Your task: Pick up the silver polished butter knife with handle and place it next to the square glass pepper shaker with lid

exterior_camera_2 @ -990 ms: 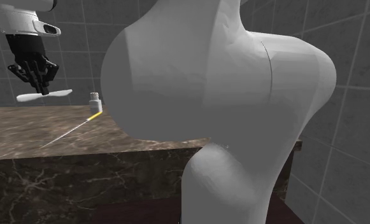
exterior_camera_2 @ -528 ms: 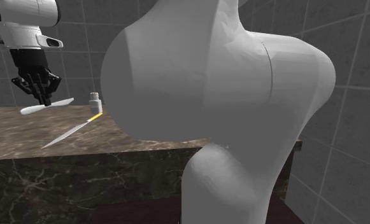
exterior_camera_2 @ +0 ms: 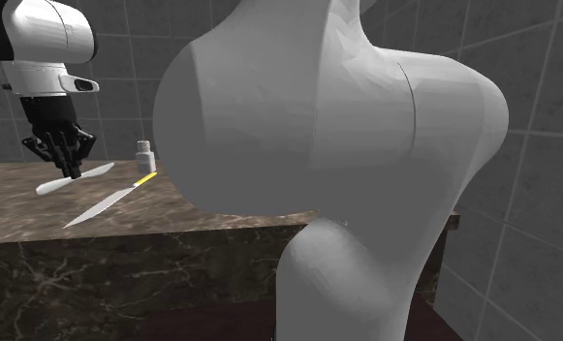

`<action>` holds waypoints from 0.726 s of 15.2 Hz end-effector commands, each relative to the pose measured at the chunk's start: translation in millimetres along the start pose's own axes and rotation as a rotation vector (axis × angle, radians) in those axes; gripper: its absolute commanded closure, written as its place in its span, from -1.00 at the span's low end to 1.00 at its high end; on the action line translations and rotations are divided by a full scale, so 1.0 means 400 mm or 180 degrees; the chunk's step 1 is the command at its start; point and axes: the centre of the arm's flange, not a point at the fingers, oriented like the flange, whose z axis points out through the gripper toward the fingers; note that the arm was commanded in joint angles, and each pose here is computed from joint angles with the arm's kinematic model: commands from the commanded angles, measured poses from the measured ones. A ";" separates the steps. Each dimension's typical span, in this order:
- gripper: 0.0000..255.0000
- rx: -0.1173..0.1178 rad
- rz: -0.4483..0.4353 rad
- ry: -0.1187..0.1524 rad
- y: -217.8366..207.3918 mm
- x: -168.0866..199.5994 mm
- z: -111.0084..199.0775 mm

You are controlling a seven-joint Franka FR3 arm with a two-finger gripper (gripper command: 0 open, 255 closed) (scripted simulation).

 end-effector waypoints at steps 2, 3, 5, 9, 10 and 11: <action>1.00 0.0001 0.0000 0.0001 0.001 0.000 0.007; 1.00 0.0001 0.0000 0.0001 0.001 0.000 0.007; 1.00 0.0001 0.0000 0.0001 0.001 0.000 0.007; -1.00 0.0001 0.0000 0.0001 0.001 0.000 0.007; -1.00 0.0001 0.0000 0.0001 0.001 0.000 0.007; -1.00 0.0001 0.0000 0.0001 0.001 0.000 0.007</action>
